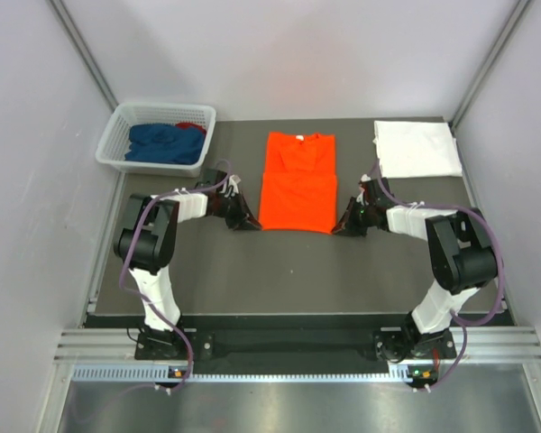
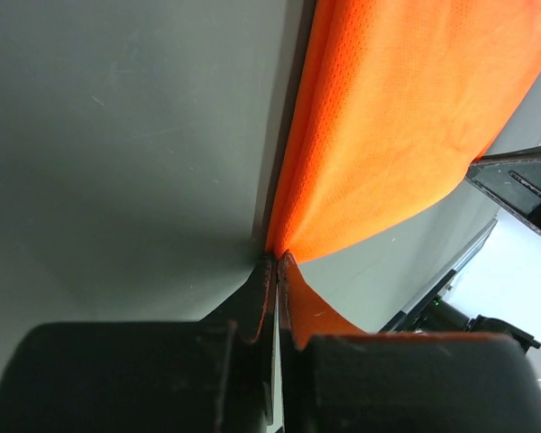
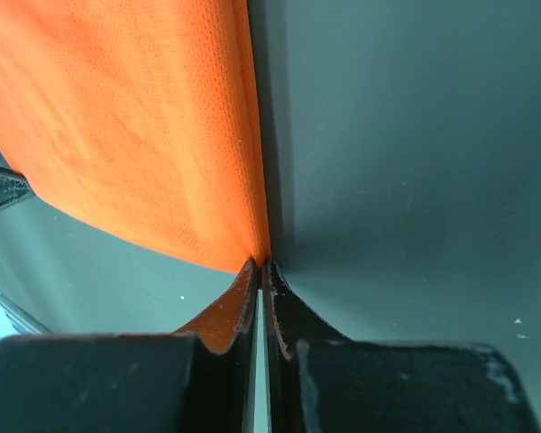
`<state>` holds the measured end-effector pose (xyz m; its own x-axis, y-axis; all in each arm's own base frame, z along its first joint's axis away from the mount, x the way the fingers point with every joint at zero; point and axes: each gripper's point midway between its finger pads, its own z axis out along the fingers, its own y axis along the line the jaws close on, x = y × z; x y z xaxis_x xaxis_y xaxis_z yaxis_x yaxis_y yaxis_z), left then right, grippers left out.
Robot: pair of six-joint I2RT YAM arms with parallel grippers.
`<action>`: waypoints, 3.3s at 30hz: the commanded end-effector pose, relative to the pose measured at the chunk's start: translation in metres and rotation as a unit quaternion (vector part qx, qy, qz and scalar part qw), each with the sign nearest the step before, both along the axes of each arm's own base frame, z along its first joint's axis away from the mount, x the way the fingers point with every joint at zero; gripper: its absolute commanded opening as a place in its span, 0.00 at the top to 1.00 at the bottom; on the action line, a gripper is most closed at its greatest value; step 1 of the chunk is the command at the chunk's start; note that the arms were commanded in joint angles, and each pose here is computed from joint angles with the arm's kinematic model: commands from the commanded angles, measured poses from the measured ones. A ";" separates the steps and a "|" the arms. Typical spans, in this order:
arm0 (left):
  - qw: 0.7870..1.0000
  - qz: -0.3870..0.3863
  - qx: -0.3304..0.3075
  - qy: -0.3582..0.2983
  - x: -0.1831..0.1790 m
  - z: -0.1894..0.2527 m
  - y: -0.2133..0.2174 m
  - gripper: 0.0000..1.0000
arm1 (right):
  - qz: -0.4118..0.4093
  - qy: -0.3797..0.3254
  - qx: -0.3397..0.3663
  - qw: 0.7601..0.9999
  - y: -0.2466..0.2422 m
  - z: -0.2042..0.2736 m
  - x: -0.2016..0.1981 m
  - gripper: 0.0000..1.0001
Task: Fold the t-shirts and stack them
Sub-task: Fold the tshirt
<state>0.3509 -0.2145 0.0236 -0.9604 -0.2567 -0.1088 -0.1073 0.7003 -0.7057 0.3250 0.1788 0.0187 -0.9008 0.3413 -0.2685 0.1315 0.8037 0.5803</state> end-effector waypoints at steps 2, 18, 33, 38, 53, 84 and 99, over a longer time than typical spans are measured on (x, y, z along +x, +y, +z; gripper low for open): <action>1.000 -0.008 -0.010 -0.015 -0.003 0.005 -0.001 1.00 | 0.020 0.005 -0.027 0.999 -0.006 -0.010 -0.015 1.00; 0.999 -0.016 0.024 0.029 -0.098 -0.004 0.002 1.00 | 0.034 0.010 -0.101 0.994 -0.048 -0.011 -0.087 1.00; 0.999 -0.023 0.049 0.002 -0.131 0.026 -0.015 1.00 | 0.023 -0.037 -0.112 0.993 -0.047 0.021 -0.127 1.00; 0.999 -0.020 0.046 -0.009 -0.122 0.037 -0.018 1.00 | 0.016 -0.056 -0.115 0.992 -0.048 0.038 -0.120 1.00; 0.993 -0.007 0.058 -0.106 -0.054 0.122 -0.035 1.00 | 0.000 -0.128 -0.124 0.984 -0.042 0.118 -0.072 1.00; 0.970 0.049 -0.034 -0.235 0.160 0.175 -0.025 1.00 | -0.023 -0.227 -0.154 0.961 -0.033 0.197 0.135 1.00; 0.958 0.053 -0.118 -0.254 0.261 0.120 -0.027 1.00 | -0.023 -0.220 -0.123 0.967 -0.023 0.136 0.232 0.99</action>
